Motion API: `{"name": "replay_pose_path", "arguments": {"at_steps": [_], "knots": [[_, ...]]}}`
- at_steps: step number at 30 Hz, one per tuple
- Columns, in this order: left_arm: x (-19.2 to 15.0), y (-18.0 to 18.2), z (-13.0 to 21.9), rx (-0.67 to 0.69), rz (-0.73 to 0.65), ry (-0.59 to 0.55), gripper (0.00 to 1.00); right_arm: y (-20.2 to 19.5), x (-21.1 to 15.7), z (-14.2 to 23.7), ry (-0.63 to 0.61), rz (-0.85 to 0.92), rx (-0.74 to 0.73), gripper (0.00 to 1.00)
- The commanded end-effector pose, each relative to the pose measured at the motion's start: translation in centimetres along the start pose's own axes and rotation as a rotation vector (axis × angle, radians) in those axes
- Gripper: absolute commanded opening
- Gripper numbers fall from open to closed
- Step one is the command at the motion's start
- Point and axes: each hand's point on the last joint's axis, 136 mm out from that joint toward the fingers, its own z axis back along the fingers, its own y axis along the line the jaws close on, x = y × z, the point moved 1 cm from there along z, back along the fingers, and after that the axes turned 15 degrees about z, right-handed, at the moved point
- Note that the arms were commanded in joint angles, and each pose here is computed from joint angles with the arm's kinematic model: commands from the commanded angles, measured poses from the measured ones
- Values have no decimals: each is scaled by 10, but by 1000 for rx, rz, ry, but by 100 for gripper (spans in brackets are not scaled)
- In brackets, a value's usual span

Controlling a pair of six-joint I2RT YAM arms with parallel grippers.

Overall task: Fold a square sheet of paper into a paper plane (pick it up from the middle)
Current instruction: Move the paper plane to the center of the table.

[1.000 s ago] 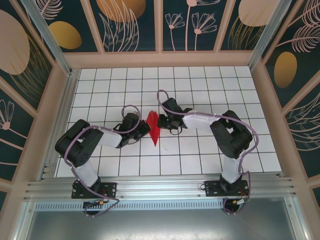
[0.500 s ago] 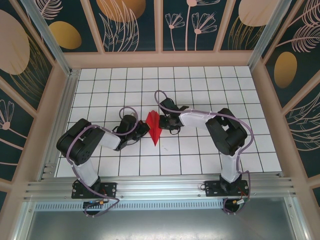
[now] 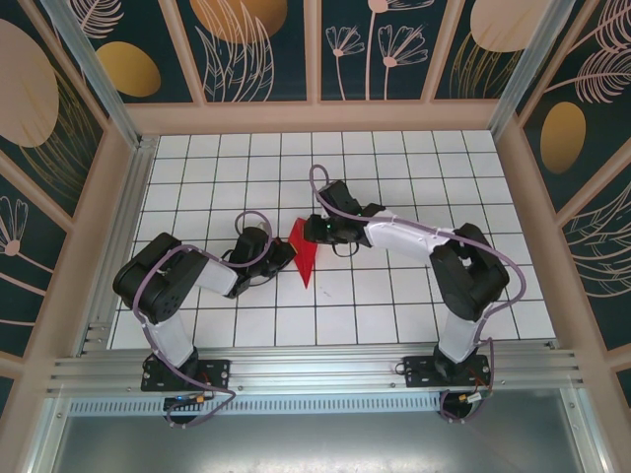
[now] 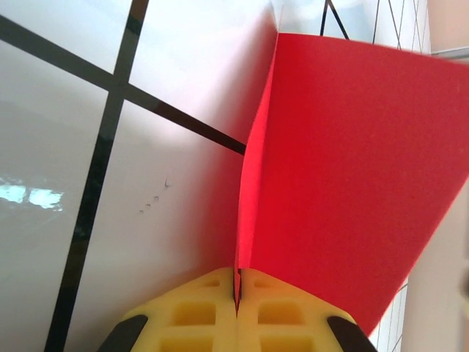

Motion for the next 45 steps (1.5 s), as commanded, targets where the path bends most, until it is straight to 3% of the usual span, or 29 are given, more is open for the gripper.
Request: {"name": "replay_pose_path", "arguments": {"at_steps": [1, 7, 26, 45], "knots": [[-11, 14, -1, 38, -8, 55, 0, 16, 1, 10, -23, 56, 57, 30], [-11, 12, 0, 33, -6, 54, 0, 17, -11, 8, 13, 63, 36, 32], [-10, 19, -1, 53, 4, 50, 0, 2, -56, -29, 163, 40, 2, 55], [-11, 19, -1, 51, 10, 52, 0, 17, -71, -30, 202, 16, 107, 56]]}}
